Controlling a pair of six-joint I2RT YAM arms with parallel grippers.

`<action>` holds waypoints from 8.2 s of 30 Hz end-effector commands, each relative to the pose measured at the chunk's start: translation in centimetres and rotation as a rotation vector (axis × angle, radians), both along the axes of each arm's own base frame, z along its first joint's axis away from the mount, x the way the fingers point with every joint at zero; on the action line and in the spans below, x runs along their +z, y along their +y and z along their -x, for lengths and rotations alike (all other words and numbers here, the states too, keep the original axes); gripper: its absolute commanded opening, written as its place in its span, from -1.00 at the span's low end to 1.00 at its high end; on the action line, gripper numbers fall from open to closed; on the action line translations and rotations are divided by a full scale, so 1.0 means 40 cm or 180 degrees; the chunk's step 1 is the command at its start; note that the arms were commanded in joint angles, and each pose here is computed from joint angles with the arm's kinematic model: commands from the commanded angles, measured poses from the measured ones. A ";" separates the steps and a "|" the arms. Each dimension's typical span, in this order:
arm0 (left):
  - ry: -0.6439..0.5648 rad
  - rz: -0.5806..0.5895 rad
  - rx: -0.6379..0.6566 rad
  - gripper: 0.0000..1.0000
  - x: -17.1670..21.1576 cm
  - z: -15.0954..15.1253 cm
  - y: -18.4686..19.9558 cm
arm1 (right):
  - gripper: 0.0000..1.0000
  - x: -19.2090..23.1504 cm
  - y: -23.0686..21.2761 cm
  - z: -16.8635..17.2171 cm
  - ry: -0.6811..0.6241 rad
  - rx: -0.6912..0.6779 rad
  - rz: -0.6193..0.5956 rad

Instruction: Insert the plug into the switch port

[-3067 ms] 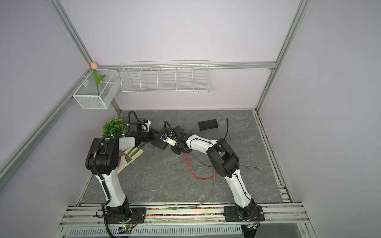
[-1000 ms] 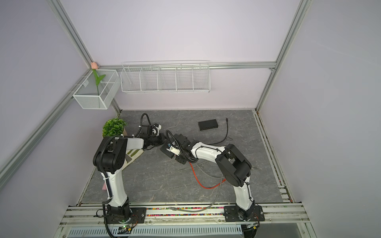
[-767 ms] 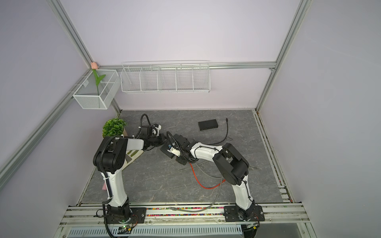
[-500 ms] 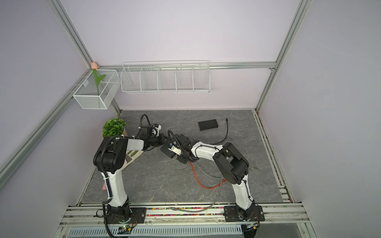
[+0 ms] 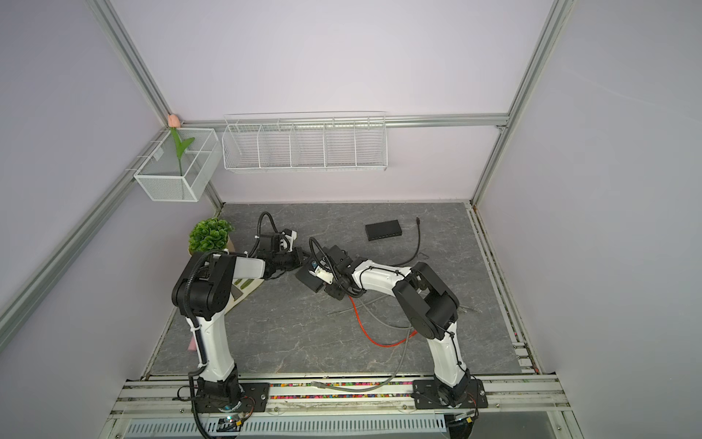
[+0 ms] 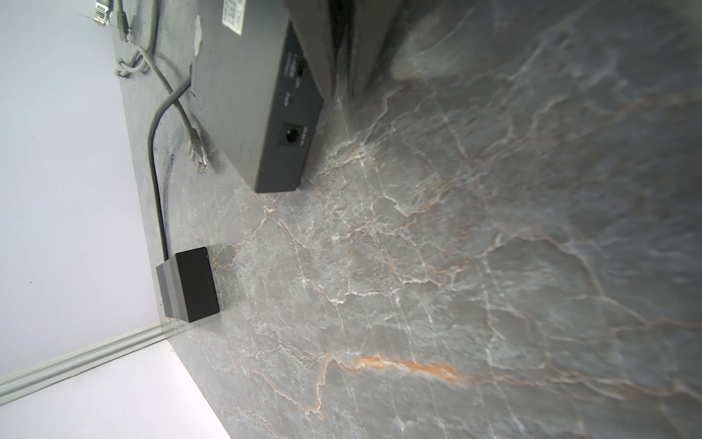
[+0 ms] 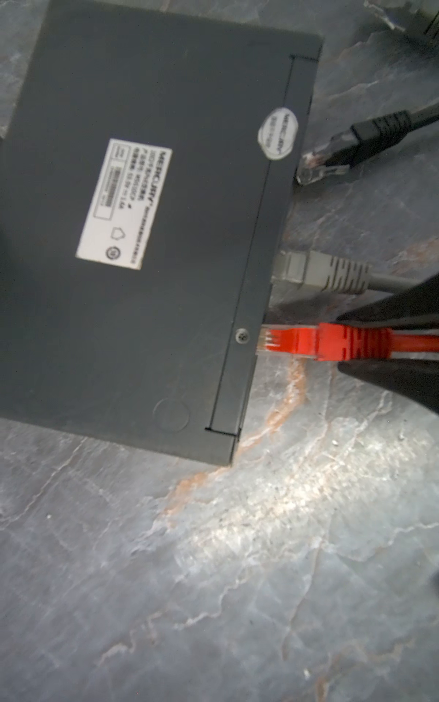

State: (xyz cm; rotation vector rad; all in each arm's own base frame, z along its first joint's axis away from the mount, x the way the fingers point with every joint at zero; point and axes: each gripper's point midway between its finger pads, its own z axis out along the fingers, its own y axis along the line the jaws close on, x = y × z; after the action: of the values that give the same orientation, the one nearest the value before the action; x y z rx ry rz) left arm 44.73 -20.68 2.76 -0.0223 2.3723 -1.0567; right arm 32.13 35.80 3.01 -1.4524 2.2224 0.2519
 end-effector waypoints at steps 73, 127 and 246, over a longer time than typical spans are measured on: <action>0.0486 0.0205 -0.0419 -0.77 -0.213 0.211 -0.086 | -0.85 0.066 0.230 -0.109 0.0182 -0.0695 -0.1163; -0.1064 0.0205 0.0758 -0.77 0.427 0.393 0.184 | 0.03 0.013 -0.067 0.745 0.0372 0.0729 0.0742; -0.0624 0.1041 0.1146 -1.00 0.602 0.392 0.024 | -0.37 0.671 0.005 0.135 -0.3518 -0.0335 -0.0455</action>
State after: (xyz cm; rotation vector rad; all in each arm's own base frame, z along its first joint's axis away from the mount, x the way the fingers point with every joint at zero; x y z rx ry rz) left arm 29.07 -20.76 27.84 -0.3263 1.8970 -1.2218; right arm 26.06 36.39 28.91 -1.0423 1.3002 -0.3744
